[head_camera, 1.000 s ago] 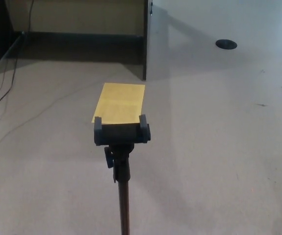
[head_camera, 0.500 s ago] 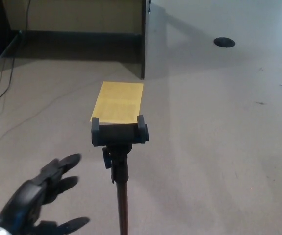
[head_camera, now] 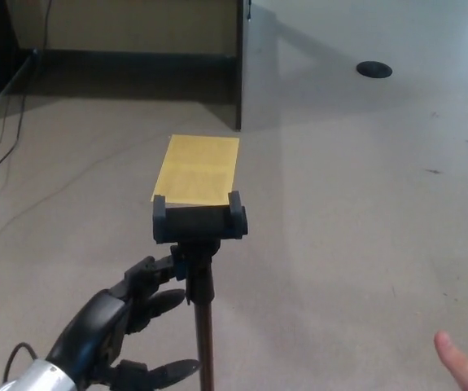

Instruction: There is a tripod standing in front of the robot and the robot extends its left arm to grab it. It lifts the tripod and passes it to a person.

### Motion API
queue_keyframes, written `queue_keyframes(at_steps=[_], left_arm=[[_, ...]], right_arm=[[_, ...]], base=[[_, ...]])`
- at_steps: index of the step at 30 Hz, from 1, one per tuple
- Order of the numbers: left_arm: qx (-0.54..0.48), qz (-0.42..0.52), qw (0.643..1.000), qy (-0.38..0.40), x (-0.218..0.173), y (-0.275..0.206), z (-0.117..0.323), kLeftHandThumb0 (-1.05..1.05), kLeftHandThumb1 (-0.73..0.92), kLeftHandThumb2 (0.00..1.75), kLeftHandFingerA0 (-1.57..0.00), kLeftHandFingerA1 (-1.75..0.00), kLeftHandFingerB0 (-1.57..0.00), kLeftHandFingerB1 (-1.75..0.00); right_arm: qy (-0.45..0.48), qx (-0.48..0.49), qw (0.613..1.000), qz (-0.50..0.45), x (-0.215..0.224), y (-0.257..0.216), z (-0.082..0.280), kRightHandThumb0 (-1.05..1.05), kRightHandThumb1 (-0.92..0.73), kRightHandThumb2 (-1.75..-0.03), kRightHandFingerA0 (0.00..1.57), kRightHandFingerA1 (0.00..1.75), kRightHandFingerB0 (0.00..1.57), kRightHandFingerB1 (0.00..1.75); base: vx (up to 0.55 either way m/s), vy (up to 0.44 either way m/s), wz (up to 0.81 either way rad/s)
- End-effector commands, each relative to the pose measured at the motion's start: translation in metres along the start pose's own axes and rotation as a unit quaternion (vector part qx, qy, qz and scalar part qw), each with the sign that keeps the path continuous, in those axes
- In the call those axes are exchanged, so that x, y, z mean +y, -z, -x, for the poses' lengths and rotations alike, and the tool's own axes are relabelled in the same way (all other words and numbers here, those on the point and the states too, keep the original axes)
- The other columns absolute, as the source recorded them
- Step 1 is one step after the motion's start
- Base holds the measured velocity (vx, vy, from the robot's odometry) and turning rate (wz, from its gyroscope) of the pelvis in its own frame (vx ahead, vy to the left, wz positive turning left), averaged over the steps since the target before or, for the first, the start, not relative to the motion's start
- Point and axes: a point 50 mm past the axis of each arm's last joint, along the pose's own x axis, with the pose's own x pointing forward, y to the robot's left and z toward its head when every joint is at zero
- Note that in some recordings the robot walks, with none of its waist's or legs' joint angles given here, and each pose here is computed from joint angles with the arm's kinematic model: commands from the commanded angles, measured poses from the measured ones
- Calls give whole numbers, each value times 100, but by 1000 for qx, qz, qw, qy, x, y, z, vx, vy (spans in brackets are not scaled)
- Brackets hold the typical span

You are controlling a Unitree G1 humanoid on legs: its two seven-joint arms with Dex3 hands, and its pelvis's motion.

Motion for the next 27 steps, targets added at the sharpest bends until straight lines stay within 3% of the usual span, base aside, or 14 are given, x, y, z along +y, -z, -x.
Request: queue_keyframes(at_steps=[1,4,10,11,12,13,14,17,18,19,20,25,26,27], left_arm=[[12,10,1000,15,-3,3,0,-43,29,70,-8,-47,-1,-27],[10,11,1000,16,-3,4,0,-45,43,55,-13,-37,-7,-19],[18,18,1000,9,1,9,-2,-46,30,70,-5,-45,-3,-25],[20,19,1000,8,2,9,-2,-47,31,70,-5,-45,-2,-24],[25,15,1000,1,3,11,-3,-47,30,72,-11,-48,0,-26],[28,9,1000,-3,4,13,-4,-49,44,54,-17,-37,-5,-23],[33,6,999,-4,5,16,-4,-56,38,68,-13,-44,-6,-22],[45,7,999,-12,9,23,-4,-54,38,67,-14,-44,-6,-21],[52,6,999,-14,10,26,-4,-51,38,66,-14,-43,-6,-21],[57,14,998,-17,10,30,-6,-50,38,65,-14,-43,-7,-22],[67,13,997,-23,11,31,-8,-49,37,64,-15,-42,-7,-23],[78,-3,997,-22,10,36,-15,-49,37,63,-15,-43,-6,-24],[80,-15,996,-23,9,35,-17,-28,28,84,-4,-49,0,-48],[80,-17,996,-24,9,35,-19,-28,26,83,-4,-49,0,-48]], right_arm=[[7,-3,1000,13,-7,2,1,-39,-68,-61,48,36,41,34],[7,-3,1000,7,-7,1,0,-41,-68,-60,47,35,43,34],[9,-3,1000,9,-7,1,0,-45,-51,-86,41,53,31,47],[9,-2,1000,6,-7,1,0,-42,-68,-60,47,36,43,34],[7,1,1000,7,-7,1,0,-43,-51,-88,41,54,31,48],[7,2,1000,5,-7,1,0,-45,-51,-87,41,53,31,47],[8,2,1000,4,-7,1,0,-40,-66,-60,52,38,44,35],[5,-4,1000,6,-5,-1,-1,-40,-67,-60,48,36,44,35],[5,-2,1000,9,-4,-1,-1,-44,-51,-88,42,54,32,48],[5,-1,1000,3,-4,-1,-1,-40,-66,-61,48,37,44,35],[6,-3,1000,4,-4,-2,-2,-49,-51,-84,39,50,36,47],[3,-9,1000,1,-5,-4,-2,-50,-51,-84,37,49,37,48],[3,-10,1000,5,-5,-4,-3,-46,-51,-87,41,53,34,48],[2,-12,1000,8,-5,-5,-3,-40,-67,-60,53,38,45,35]], base=[[0,0,0],[0,0,0],[0,0,0],[0,0,0],[0,0,0],[0,0,0],[0,0,0],[0,0,0],[0,0,0],[0,0,0],[0,0,0],[0,0,0],[0,0,0],[0,0,0]])
